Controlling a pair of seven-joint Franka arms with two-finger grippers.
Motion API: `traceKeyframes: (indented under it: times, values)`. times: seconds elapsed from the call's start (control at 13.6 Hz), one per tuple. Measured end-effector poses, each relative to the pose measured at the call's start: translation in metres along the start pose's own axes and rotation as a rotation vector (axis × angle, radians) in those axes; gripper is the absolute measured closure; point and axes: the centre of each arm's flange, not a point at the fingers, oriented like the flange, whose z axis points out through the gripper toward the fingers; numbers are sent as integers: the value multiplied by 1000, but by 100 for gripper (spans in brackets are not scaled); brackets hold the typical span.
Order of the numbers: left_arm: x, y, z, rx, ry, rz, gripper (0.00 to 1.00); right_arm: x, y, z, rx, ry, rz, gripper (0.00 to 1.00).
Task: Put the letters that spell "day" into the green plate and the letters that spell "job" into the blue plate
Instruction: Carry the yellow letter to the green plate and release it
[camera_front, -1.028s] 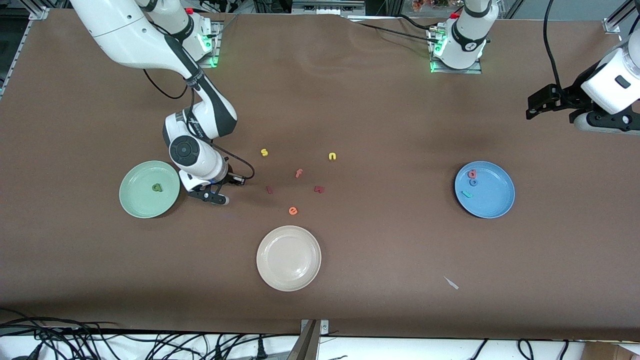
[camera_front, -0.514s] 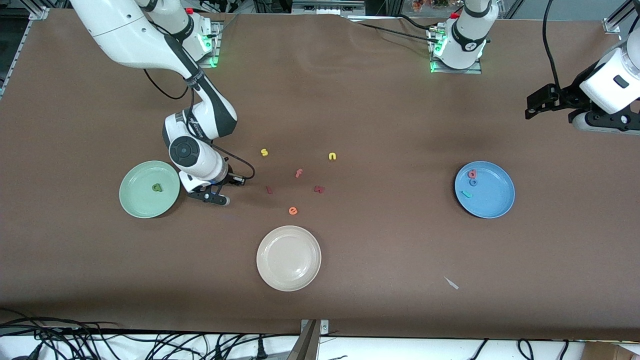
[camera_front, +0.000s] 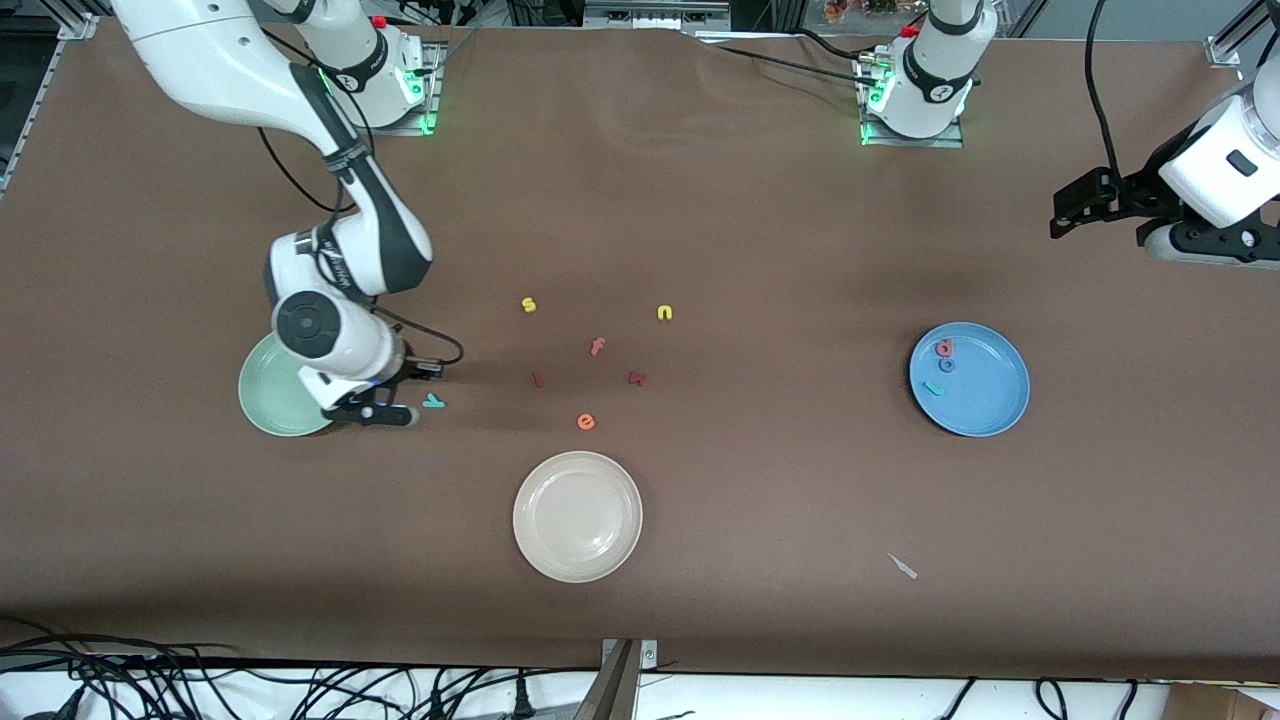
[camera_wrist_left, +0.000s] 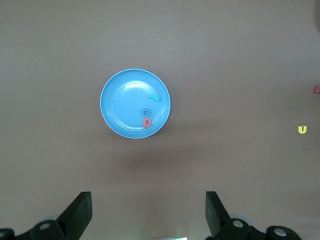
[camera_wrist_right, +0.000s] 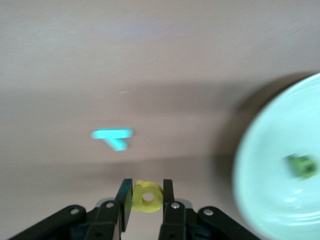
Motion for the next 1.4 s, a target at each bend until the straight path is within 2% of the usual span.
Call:
traceKeyframes:
  times: [0.44,0.59,0.66,0.88,1.1,1.4]
  values:
    - [0,0,0,0,0,0,0,-1,90,0,-48,-5,-184,72]
    - [0,0,0,0,0,0,0,-9,111,13,-55,22,-228,71]
    - [0,0,0,0,0,0,0,-14,120,21,-58,32,-238,67]
    - [0,0,0,0,-1,0,0,-17,120,22,-58,44,-256,36]
    - [0,0,0,0,-1,0,0,-16,82,-7,-40,43,-325,2]
    - [0,0,0,0,-1,0,0,-22,20,-20,-16,42,-443,0]
